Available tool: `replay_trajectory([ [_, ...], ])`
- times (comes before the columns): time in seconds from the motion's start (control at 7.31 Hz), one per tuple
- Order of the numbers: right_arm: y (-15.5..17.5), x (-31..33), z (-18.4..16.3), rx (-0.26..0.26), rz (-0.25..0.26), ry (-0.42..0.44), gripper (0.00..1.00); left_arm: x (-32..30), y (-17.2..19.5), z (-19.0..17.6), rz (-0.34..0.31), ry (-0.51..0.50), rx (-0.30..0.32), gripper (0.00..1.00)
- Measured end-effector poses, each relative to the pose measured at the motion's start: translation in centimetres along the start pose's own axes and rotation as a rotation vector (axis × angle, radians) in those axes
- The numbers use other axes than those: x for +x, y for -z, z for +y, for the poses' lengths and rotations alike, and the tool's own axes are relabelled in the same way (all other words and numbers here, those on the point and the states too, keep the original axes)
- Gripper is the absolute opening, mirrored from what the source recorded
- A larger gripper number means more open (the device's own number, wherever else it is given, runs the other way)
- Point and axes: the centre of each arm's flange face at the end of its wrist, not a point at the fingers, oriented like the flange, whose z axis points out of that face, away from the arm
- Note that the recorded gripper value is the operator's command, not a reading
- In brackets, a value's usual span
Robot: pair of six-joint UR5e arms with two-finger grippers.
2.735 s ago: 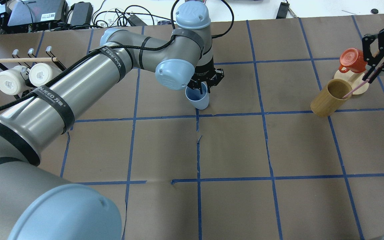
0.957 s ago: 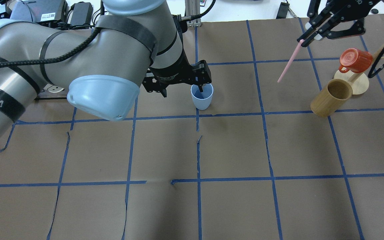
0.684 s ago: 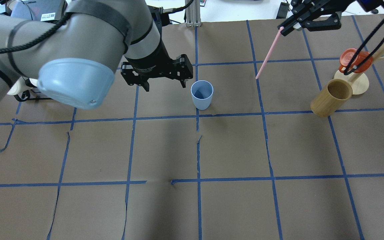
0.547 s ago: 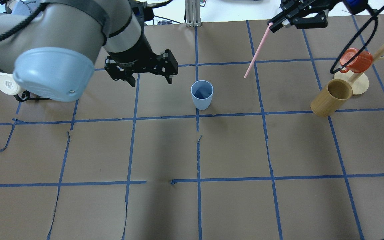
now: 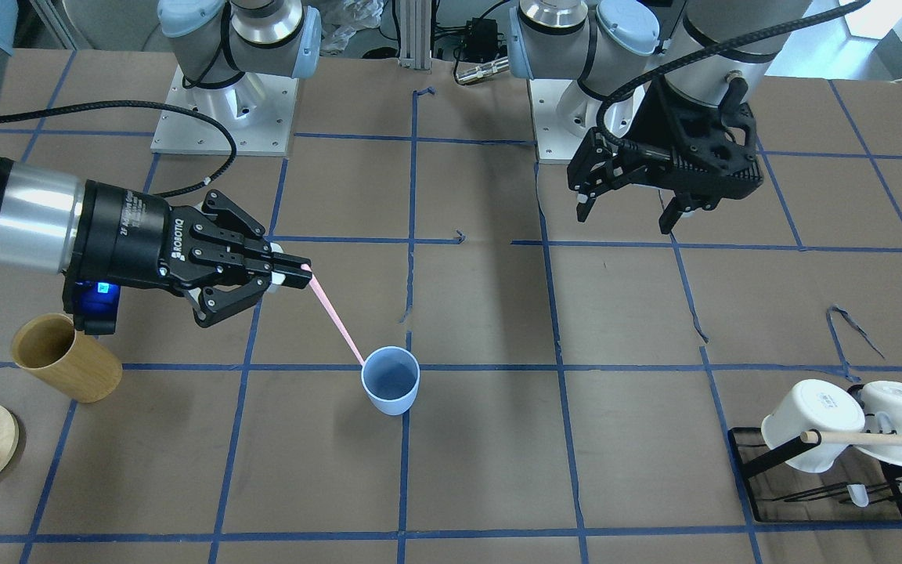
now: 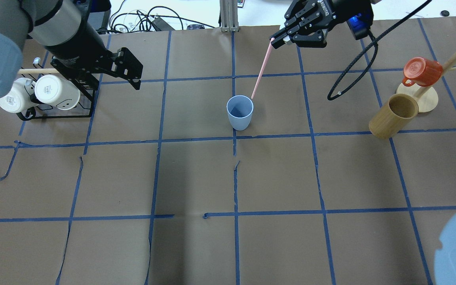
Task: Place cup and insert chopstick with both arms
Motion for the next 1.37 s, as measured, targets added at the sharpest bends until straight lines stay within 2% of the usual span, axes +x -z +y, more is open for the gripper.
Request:
replay_trajectory([
  [0.41,-2.3,-0.6,-1.0,0.010,-0.011,-0.006,0.00,0.4,1.3,-0.1,-0.083,0.064,-0.066,1.00],
  [0.68,-4.0,-0.6,-0.6,0.008,0.012,-0.017,0.00,3.0,1.1,0.0,-0.056,0.060,-0.079,1.00],
  [0.82,-4.5,-0.4,-0.7,0.009,0.022,-0.023,0.30,3.7,1.0,0.3,-0.032,0.055,-0.083,1.00],
  [0.96,-4.8,-0.3,-0.9,0.011,0.028,-0.028,0.95,3.9,0.8,0.5,-0.022,0.048,-0.073,1.00],
  [1.09,-4.9,-0.2,-1.0,0.014,0.029,-0.026,1.00,4.0,0.6,0.5,-0.018,0.040,-0.047,1.00],
  [1.37,-4.8,-0.2,-0.7,0.021,0.025,-0.033,1.00,3.7,0.4,0.4,-0.016,0.040,-0.017,1.00],
])
